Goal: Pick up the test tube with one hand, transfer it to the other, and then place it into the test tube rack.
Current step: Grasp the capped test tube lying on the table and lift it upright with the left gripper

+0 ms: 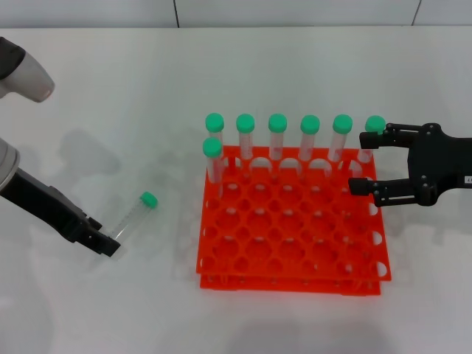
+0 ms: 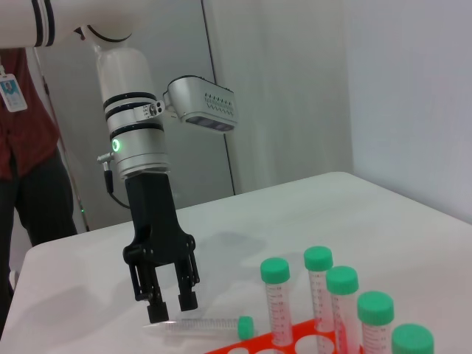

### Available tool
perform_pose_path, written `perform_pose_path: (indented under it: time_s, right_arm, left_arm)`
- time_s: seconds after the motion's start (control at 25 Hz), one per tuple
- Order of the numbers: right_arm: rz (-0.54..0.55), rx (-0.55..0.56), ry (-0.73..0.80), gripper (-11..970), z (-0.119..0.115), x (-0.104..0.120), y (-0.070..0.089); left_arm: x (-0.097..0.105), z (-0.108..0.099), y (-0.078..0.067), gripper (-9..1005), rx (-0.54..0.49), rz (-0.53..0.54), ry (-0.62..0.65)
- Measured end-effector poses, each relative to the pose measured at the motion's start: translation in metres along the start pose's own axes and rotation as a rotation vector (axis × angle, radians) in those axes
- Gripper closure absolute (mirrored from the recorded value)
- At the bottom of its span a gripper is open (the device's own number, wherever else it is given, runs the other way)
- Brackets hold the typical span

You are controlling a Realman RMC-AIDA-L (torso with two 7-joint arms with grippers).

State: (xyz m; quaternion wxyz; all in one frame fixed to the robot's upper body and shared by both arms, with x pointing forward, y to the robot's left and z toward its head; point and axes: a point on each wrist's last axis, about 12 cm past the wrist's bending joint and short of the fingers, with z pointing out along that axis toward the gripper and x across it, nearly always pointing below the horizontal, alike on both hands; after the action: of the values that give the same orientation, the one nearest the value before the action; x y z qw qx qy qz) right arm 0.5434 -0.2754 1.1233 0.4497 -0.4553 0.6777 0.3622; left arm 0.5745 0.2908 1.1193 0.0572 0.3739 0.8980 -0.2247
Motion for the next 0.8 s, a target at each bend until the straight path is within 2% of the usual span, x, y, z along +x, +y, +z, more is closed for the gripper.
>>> perform_pose_path:
  time_s: [0.12, 0.8]
  right_arm:
    - [0.0, 0.0, 0.0, 185, 0.0, 0.0, 0.0]
    - [0.0, 0.001, 0.001, 194, -0.0006, 0.0011, 0.0005]
  left_arm:
    - [-0.0008, 0.0012, -0.001, 396, 0.003, 0.005, 0.002]
    - [0.0, 0.0067, -0.0039, 406, 0.009, 0.019, 0.031]
